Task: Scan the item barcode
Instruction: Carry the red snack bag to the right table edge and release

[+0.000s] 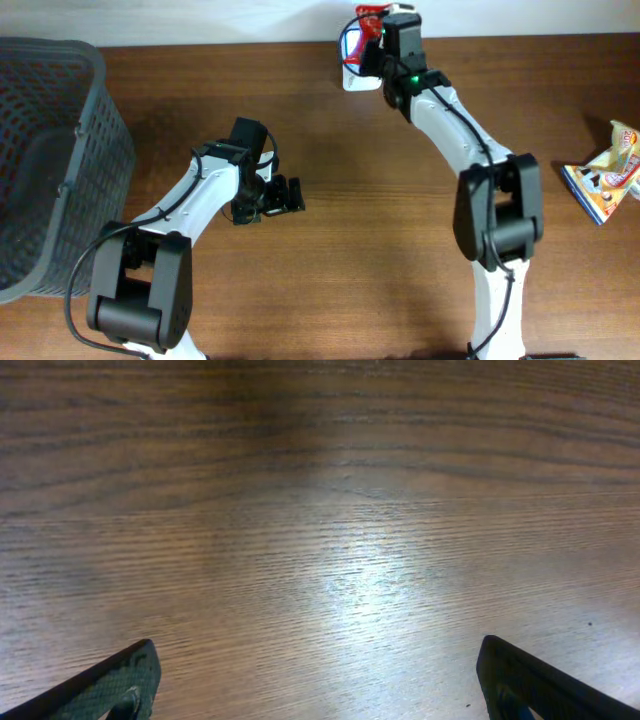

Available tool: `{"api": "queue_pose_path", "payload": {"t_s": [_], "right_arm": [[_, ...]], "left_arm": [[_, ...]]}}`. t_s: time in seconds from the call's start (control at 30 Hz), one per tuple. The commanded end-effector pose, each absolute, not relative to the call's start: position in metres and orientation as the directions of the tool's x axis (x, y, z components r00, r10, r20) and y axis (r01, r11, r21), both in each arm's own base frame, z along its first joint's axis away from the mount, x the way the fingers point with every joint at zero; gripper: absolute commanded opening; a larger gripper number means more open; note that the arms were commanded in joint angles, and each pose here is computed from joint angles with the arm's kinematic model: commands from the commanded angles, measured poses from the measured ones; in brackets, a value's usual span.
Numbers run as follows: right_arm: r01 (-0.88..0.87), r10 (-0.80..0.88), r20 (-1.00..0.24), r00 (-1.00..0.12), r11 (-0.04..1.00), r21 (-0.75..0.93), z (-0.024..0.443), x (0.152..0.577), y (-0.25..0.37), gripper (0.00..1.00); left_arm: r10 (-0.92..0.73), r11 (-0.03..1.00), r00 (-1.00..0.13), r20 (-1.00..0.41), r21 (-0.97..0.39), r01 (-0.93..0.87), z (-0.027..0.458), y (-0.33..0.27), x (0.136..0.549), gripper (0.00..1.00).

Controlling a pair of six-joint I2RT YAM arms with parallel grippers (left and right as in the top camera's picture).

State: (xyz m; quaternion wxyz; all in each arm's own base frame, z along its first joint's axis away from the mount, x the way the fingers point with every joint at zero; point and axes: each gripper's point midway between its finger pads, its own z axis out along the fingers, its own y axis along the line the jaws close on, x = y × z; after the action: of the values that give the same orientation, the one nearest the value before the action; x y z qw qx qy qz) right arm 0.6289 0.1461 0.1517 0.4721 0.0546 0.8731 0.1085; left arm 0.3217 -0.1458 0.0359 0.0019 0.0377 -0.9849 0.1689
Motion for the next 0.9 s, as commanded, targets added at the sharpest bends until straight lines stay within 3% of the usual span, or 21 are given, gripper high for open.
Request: {"api": "queue_pose_path", "payload": {"t_s": [0.0,0.03,0.07,0.2,0.4,0.53,0.57,0.6,0.63,0.77,0.87], "right_arm": [[0.171,0.368,-0.861,-0.351,0.929,0.327,0.285,0.605,0.075,0.04],[0.248,0.394,-0.855,-0.338,0.913,0.323,0.290,0.597,0.050,0.04],[0.450,0.461,-0.829,-0.317,0.842,0.297,0.291,0.570,-0.021,0.04],[0.709,0.585,-0.731,-0.351,0.676,0.201,0.252,0.510,-0.142,0.04],[0.902,0.734,-0.615,-0.290,0.424,0.080,0.207,0.418,-0.274,0.04],[0.921,0.807,-0.506,-0.305,0.385,0.059,0.154,0.397,-0.289,0.04],[0.923,0.811,-0.496,-0.311,0.382,0.046,0.144,0.396,-0.290,0.09],[0.923,0.813,-0.491,-0.314,0.382,0.042,0.139,0.396,-0.290,0.27],[0.924,0.813,-0.488,-0.317,0.381,0.035,0.135,0.396,-0.291,0.63],[0.928,0.807,-0.504,-0.308,0.372,0.029,0.150,0.387,-0.294,0.68],[0.928,0.791,-0.548,-0.272,0.366,0.068,0.194,0.375,-0.292,0.68]], "left_arm": [[-0.082,0.943,-0.996,0.035,-0.320,-0.089,0.033,-0.144,0.318,0.99],[-0.082,0.944,-0.996,0.040,-0.318,-0.090,0.033,-0.144,0.317,0.99],[-0.082,0.944,-0.996,0.043,-0.317,-0.091,0.033,-0.144,0.316,0.99],[-0.082,0.944,-0.996,0.041,-0.318,-0.091,0.033,-0.144,0.316,0.99],[-0.082,0.944,-0.996,0.039,-0.319,-0.090,0.033,-0.144,0.317,0.99],[-0.082,0.944,-0.996,0.038,-0.318,-0.090,0.033,-0.144,0.317,0.99],[-0.082,0.944,-0.996,0.040,-0.318,-0.090,0.033,-0.144,0.316,0.99],[-0.082,0.944,-0.996,0.041,-0.318,-0.090,0.033,-0.144,0.316,0.99],[-0.082,0.944,-0.996,0.042,-0.318,-0.091,0.033,-0.144,0.316,0.99],[-0.082,0.944,-0.996,0.042,-0.317,-0.091,0.033,-0.144,0.316,0.99],[-0.082,0.944,-0.996,0.038,-0.318,-0.090,0.033,-0.144,0.317,0.99]]}}
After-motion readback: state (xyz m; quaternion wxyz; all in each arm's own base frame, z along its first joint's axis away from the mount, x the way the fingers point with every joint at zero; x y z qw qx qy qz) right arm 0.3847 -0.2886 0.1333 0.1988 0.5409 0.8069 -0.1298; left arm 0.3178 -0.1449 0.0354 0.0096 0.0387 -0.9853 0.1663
